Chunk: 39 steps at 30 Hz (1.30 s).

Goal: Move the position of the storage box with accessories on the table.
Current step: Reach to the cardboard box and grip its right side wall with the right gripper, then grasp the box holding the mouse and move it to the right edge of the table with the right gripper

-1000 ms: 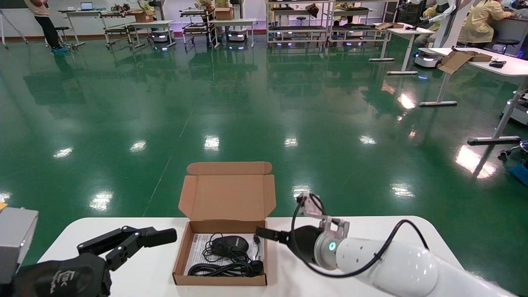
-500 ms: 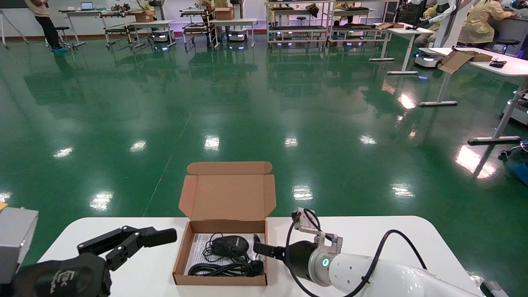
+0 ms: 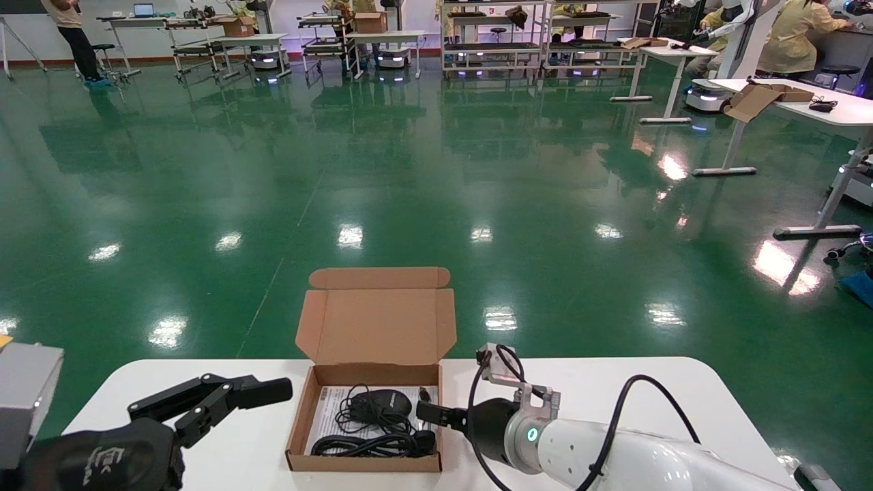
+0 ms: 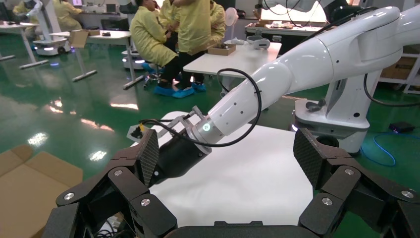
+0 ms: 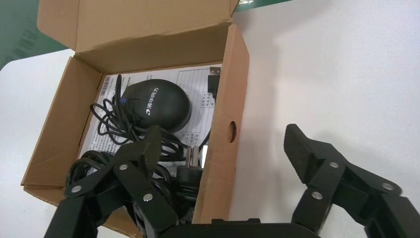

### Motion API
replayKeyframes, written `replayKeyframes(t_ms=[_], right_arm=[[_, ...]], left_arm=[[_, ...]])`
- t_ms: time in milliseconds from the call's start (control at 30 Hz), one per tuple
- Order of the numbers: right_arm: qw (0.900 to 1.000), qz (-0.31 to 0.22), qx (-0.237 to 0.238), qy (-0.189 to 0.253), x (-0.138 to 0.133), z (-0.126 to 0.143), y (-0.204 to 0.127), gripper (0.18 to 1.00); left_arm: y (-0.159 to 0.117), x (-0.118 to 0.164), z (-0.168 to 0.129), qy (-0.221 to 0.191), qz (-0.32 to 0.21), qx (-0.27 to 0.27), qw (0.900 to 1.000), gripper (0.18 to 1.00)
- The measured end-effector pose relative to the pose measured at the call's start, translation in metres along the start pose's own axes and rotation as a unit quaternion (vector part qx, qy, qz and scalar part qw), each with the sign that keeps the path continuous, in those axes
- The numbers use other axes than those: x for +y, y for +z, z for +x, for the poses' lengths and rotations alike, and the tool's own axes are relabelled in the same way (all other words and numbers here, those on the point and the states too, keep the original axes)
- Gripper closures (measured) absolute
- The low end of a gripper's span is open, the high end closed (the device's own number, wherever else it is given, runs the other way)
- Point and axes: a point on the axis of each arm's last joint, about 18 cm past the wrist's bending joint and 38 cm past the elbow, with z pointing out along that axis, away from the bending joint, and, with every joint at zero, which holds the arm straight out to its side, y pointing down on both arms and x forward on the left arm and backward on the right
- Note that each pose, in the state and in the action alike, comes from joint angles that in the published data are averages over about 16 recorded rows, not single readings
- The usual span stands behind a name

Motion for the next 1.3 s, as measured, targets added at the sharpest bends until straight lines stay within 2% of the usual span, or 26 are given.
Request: replayKeyframes(t_ms=[233,433,967,1167,1300], right_arm=[[1.0,-0.001,0.002,0.0,0.0011,-0.0007,0.0002,0.329],[1.0,-0.003,0.003,-0.001,0.0019,-0.0011,0.0002,0.448],[1.0,-0.009,0.004,0.0,0.0039,-0.0037,-0.0001,0.819],[1.0,-0.011,0.005,0.0,0.0049,-0.004,0.0,0.907],[1.0,-0.011,0.005,-0.001,0.0051,-0.0043,-0.0001,0.938]], left_arm=[[0.0,0.0,0.0,0.0,0.0,0.0,1.0,0.184],[0.0,0.0,0.0,0.0,0.0,0.0,1.0,0.184],[0.0,0.0,0.0,0.0,0.0,0.0,1.0,0.184],[0.0,0.0,0.0,0.0,0.0,0.0,1.0,0.184],[0.0,0.0,0.0,0.0,0.0,0.0,1.0,0.184]])
